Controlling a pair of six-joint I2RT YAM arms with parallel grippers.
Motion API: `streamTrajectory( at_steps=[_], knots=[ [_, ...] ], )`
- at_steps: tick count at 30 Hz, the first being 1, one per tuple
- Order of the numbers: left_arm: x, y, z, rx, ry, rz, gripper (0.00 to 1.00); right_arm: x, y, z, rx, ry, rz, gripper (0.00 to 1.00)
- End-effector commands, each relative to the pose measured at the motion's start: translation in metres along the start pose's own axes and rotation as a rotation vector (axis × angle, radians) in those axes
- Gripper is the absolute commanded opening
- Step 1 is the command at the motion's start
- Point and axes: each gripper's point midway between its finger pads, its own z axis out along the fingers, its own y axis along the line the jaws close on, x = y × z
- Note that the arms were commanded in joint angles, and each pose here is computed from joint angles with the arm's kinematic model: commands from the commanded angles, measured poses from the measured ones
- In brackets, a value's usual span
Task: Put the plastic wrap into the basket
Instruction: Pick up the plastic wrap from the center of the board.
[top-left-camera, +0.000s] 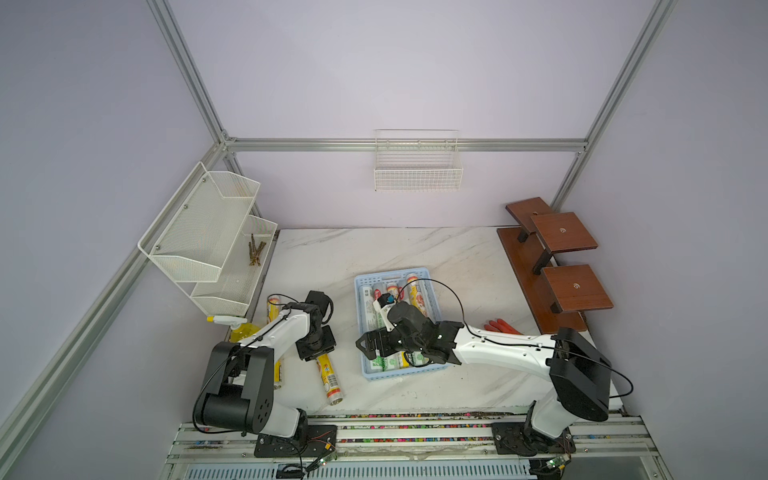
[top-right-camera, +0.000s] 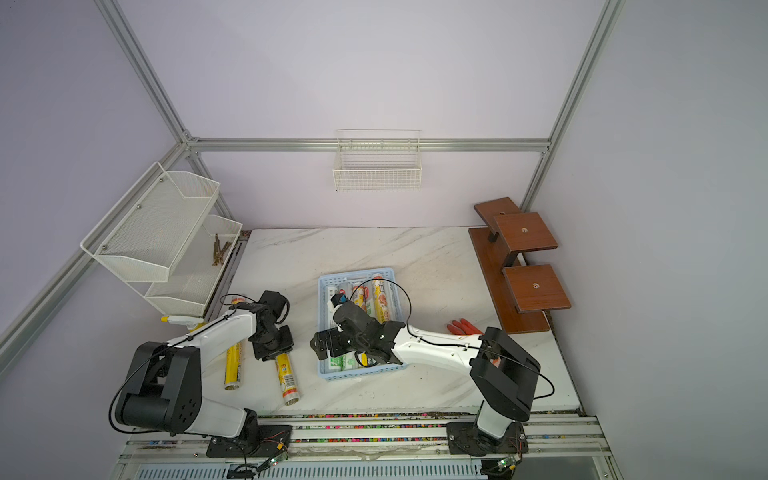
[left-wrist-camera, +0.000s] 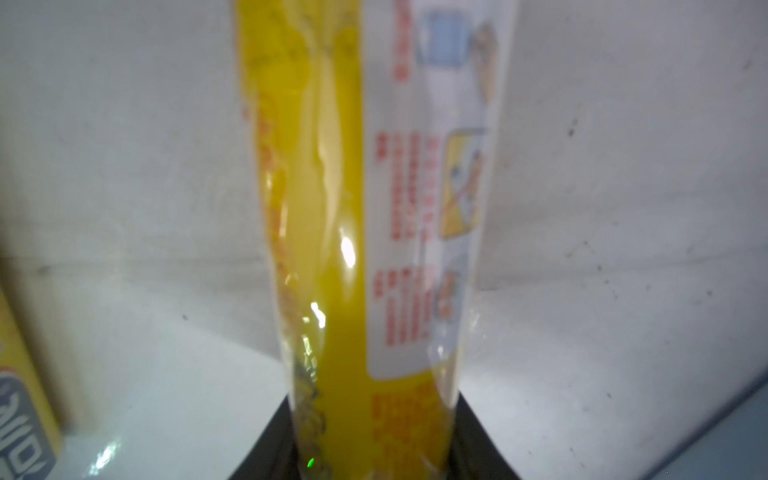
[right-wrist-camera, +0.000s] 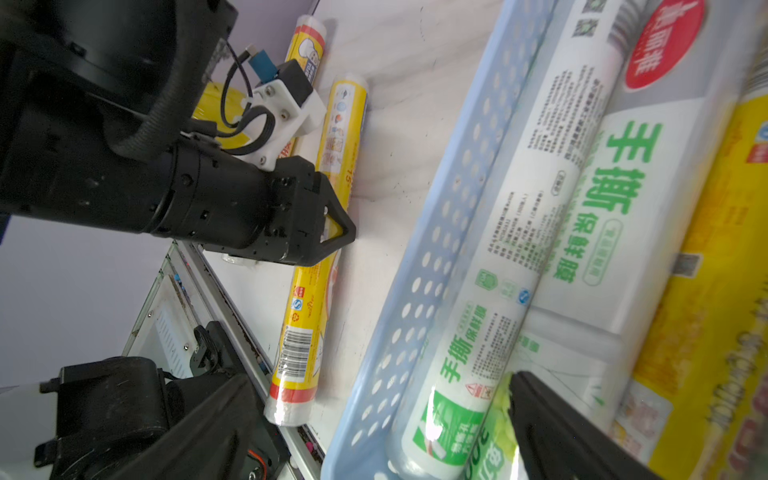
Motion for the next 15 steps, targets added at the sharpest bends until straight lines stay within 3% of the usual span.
streamTrajectory(
  at_steps=[1, 5, 15],
  knots=[
    [-0.019, -0.005, -0.047, 0.037, -0.114, 0.043, 0.29, -0.024, 0.001, -0.02, -0.003, -0.117, 0.02, 0.99],
    [-0.025, -0.015, -0.086, 0.116, -0.198, 0.056, 0.23, -0.039, -0.007, -0.045, 0.024, -0.224, 0.042, 0.99],
    [-0.031, -0.073, -0.174, 0.499, -0.388, 0.046, 0.17, -0.058, -0.031, -0.088, 0.115, -0.405, 0.073, 0.99]
  ],
)
